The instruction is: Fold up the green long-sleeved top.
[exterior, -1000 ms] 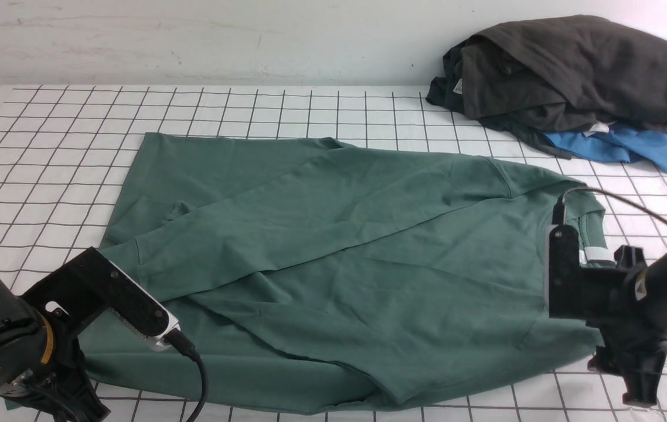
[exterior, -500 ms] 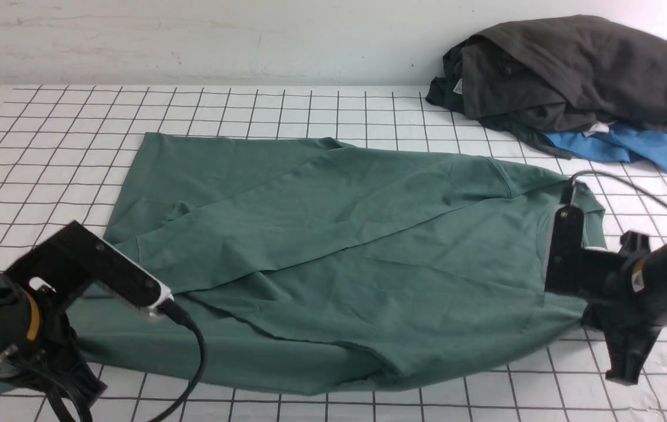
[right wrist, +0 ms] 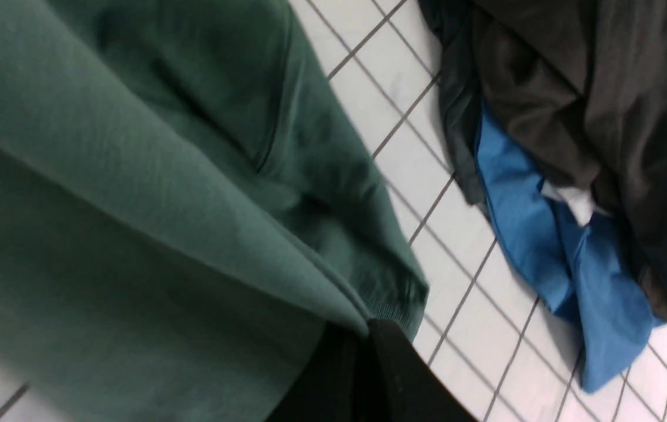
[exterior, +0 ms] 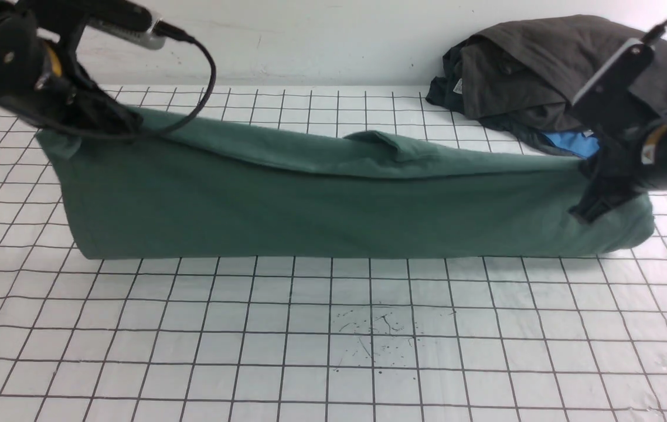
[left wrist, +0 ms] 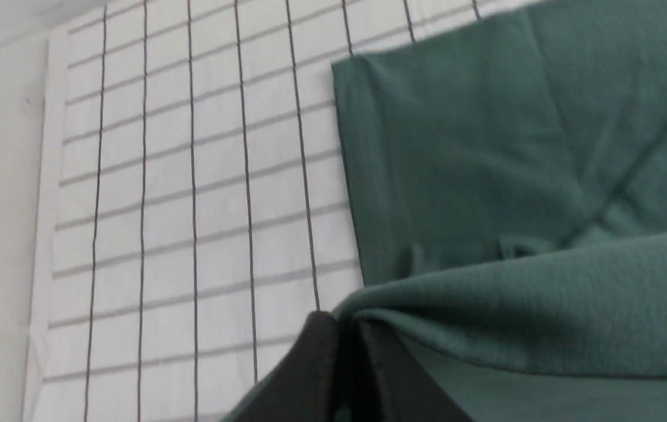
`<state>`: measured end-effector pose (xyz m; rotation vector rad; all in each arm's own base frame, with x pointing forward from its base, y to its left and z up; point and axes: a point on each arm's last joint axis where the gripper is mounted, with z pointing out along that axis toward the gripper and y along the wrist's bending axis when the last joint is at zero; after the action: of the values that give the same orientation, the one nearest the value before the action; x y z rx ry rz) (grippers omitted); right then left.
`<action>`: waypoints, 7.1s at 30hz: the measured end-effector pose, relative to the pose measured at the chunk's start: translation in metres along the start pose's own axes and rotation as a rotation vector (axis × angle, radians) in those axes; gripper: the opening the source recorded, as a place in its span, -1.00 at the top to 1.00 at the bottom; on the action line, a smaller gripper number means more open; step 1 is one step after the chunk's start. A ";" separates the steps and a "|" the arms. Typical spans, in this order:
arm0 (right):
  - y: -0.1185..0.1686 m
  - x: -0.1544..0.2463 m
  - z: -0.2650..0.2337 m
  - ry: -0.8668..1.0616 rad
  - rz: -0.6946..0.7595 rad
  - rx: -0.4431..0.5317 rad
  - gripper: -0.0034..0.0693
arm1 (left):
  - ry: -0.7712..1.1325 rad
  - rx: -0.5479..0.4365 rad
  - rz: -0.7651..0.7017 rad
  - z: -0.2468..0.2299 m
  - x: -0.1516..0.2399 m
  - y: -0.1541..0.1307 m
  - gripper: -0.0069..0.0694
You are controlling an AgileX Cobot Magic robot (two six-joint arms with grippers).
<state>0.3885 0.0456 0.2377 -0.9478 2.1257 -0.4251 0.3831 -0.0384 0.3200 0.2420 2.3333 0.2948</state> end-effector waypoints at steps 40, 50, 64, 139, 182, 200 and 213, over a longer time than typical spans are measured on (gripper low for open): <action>0.084 -0.114 0.168 -0.151 0.295 -0.556 0.94 | 0.366 0.606 0.027 0.197 -0.017 -0.128 0.79; 0.038 -0.115 0.186 -0.352 0.581 -0.217 0.94 | 0.324 0.594 0.034 0.197 -0.020 -0.131 0.84; -0.041 -0.054 0.141 0.133 0.497 -0.445 0.93 | 0.408 0.323 0.089 0.196 -0.016 -0.054 0.84; 0.111 -0.225 0.003 -0.152 0.749 -0.835 0.84 | -0.288 0.373 -0.340 -0.160 0.160 -0.007 0.84; 0.238 -0.245 0.047 -0.240 0.235 -0.773 0.94 | -0.345 0.348 -0.191 -0.169 0.162 -0.007 0.84; -0.061 -0.179 -0.206 -0.394 0.431 -0.159 0.94 | -0.641 0.237 -0.008 -0.208 0.228 -0.016 0.84; 0.010 -0.002 -0.233 -0.176 0.400 -0.066 0.94 | -0.756 0.310 0.051 -0.207 0.231 -0.024 0.84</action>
<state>0.2098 0.0530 0.3866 -0.5496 2.1089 -0.0682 0.0728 -0.0304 0.3007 0.4717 1.6104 -0.1295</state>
